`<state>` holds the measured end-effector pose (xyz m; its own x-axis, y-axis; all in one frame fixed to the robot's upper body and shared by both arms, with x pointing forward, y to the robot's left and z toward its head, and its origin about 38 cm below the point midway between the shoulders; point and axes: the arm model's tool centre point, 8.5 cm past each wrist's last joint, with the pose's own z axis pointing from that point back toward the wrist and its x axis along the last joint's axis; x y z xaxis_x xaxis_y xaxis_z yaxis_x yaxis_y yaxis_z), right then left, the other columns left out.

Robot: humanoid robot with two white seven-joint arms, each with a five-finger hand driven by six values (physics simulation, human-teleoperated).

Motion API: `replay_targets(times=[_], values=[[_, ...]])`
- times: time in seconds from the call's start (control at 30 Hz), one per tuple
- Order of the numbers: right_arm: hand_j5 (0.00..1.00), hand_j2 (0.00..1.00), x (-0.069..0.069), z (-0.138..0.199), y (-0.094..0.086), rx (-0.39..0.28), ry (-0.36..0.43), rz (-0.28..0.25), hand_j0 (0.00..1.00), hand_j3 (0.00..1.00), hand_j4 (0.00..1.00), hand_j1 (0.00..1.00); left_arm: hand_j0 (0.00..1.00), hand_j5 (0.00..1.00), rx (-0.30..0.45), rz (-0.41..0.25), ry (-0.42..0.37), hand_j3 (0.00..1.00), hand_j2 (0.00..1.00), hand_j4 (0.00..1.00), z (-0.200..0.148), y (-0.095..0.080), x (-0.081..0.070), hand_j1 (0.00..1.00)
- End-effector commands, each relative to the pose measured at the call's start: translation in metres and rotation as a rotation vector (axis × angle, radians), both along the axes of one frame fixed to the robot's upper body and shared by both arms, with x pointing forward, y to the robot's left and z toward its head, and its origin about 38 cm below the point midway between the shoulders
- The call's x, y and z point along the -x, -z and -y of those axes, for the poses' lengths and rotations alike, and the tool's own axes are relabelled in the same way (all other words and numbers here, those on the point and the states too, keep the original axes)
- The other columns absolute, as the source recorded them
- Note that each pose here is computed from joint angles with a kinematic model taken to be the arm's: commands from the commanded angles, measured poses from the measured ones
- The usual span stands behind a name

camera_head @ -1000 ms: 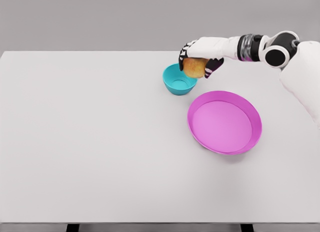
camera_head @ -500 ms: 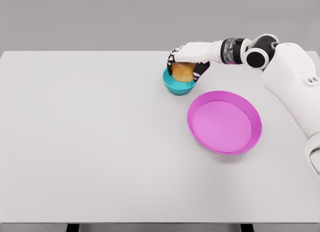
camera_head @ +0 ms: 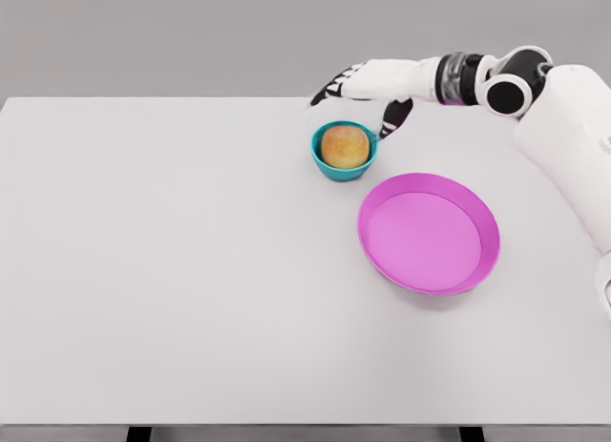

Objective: Put the apple from the pink plate into the blue bowl with your right arm

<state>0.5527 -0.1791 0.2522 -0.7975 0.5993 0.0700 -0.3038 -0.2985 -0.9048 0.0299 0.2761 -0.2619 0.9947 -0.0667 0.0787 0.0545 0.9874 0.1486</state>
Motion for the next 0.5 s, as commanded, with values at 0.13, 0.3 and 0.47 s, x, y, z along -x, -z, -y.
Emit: replay_targets(times=[0.13,0.3,0.47], values=[[1.00,1.00,0.023,0.143,-0.058,-0.191,0.219,0.132,1.00,1.00,1.00,1.00,1.00,1.00,0.000,0.000,0.000,1.00,1.00,1.00,0.000,0.000,0.000,1.00],[1.00,1.00,0.042,0.201,-0.031,-0.250,0.346,0.093,1.00,1.00,1.00,1.00,1.00,1.00,0.000,0.000,0.000,1.00,1.00,1.00,0.000,0.000,0.000,1.00],[1.00,1.00,0.071,0.233,0.014,-0.335,0.440,0.043,1.00,1.00,1.00,1.00,1.00,1.00,0.000,0.000,0.000,1.00,1.00,1.00,0.000,0.000,0.000,1.00]])
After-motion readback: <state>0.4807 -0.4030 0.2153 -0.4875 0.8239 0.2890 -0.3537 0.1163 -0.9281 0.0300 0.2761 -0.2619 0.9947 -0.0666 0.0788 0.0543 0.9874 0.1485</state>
